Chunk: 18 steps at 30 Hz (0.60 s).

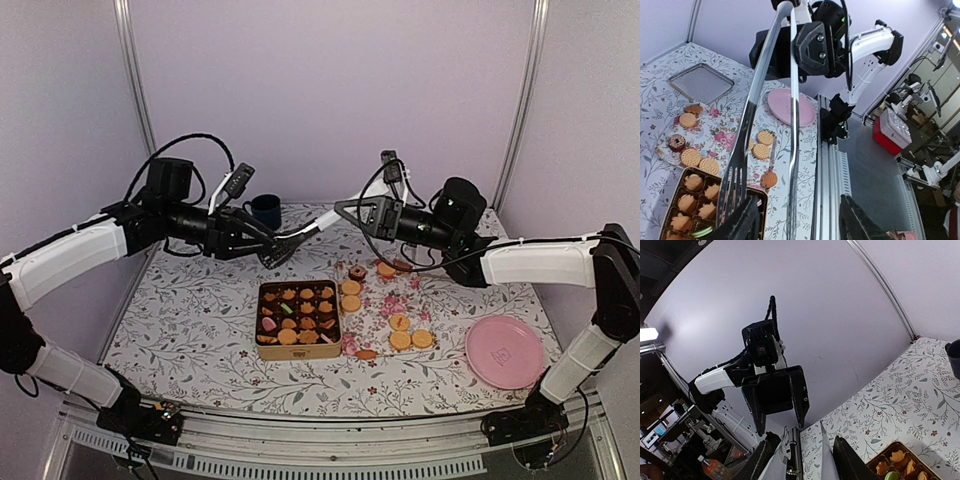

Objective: Pack the cookies
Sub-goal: Pass from the left arm to the right

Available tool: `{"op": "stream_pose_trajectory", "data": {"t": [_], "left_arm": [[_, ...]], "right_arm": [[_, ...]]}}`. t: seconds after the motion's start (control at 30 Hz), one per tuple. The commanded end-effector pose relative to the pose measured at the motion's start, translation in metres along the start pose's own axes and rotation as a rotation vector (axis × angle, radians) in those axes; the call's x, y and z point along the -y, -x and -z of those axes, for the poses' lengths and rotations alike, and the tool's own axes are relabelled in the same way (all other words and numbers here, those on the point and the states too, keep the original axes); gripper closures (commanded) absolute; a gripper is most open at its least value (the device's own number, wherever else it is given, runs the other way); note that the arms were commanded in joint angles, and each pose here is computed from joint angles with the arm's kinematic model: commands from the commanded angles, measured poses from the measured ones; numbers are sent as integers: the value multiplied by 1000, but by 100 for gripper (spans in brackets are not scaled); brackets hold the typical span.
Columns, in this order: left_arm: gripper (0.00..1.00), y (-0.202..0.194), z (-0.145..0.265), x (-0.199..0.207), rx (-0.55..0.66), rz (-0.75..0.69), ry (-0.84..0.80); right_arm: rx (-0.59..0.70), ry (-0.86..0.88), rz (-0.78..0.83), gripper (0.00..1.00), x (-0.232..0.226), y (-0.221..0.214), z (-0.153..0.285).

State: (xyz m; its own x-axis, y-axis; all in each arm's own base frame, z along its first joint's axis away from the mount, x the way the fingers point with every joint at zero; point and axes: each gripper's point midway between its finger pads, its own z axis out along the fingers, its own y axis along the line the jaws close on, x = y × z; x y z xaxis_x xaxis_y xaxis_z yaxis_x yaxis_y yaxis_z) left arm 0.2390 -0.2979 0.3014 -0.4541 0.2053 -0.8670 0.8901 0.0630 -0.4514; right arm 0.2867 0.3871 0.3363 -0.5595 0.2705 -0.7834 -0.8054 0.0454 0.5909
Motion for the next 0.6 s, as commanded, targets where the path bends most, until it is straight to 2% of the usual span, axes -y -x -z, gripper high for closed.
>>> {"op": "stream_pose_trajectory", "data": {"t": [0.0,0.23,0.43,0.57], "left_arm": [[41,-15,19,-14,-49,-36,97],[34,-63,69,-58,-131,20,273],[35,-105,98,-89,-170,117,372],[38,-121,115,-105,-176,173,402]], "right_arm": [[-25,-89,39,59,1,1,12],[-134,-280,117,60,16,-21,38],[-249,-327,176,59,12,-46,38],[-380,-328,228,58,13,-74,31]]}}
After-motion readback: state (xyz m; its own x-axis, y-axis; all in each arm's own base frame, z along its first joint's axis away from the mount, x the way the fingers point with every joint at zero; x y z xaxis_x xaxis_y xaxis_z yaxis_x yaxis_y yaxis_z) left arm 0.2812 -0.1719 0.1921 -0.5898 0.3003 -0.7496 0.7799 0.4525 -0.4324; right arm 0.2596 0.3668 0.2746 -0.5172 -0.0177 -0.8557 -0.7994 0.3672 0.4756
